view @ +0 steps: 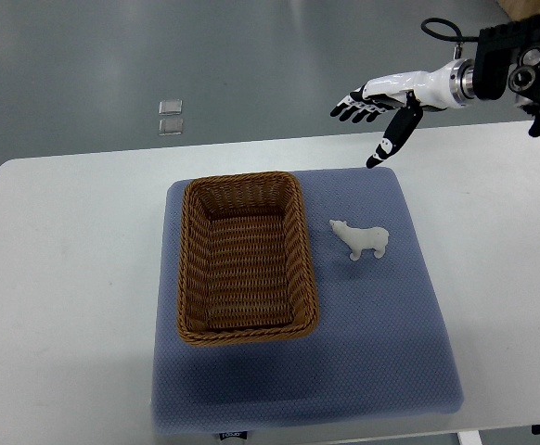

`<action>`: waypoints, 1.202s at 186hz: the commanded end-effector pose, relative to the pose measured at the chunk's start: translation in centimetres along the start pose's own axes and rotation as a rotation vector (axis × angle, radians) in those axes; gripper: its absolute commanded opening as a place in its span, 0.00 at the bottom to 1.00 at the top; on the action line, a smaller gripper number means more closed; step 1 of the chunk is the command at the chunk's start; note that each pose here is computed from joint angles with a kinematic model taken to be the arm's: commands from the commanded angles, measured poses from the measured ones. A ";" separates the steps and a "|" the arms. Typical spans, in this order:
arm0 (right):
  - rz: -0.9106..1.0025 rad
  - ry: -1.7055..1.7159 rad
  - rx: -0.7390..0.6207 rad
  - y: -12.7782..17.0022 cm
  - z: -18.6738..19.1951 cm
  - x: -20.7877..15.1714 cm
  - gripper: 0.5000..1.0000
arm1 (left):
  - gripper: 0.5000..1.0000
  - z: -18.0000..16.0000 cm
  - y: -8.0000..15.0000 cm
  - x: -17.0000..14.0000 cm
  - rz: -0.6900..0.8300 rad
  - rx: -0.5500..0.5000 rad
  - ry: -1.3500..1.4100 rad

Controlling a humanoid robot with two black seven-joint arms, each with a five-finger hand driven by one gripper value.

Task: Place white bear in brown basket with right hand
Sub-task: 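Raise the right hand and move it above the white bear figurine, then lower the right hand onto the white bear and close fingers around it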

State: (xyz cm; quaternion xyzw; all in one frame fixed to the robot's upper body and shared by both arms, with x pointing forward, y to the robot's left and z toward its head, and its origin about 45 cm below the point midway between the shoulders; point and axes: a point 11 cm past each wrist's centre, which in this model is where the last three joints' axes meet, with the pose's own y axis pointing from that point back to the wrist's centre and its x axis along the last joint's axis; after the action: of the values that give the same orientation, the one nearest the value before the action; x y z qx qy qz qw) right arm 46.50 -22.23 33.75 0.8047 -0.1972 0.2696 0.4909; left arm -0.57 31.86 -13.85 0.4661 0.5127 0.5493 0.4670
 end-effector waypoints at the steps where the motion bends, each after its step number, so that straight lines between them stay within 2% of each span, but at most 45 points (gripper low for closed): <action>1: -0.050 0.139 -0.090 1.2 -1.6 0.7 0.85 | 1.00 0.0 0.0 -0.3 -0.008 0.000 -0.002; 30: -0.083 0.203 -0.100 1.4 -3.3 0.7 0.85 | 1.00 0.1 0.0 -0.5 -0.016 -0.002 -0.001; 68: -0.086 0.184 -0.095 1.1 -2.8 0.2 0.85 | 1.00 0.1 0.0 -0.5 -0.016 -0.002 -0.001; 164: -0.138 0.049 -0.054 -3.7 -0.3 -6.8 0.84 | 1.00 0.2 0.0 -0.7 -0.018 -0.003 -0.003; 224: -0.137 0.013 -0.065 -5.2 1.1 -9.4 0.83 | 1.00 0.2 0.0 -0.7 -0.017 -0.003 -0.005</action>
State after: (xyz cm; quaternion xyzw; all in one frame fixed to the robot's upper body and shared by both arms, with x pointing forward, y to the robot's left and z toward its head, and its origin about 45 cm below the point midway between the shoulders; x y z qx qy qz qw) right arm 42.80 -20.15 25.05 0.7976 -0.1418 0.2405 0.5347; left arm -0.33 31.22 -13.87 0.4619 0.5154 0.5451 0.4732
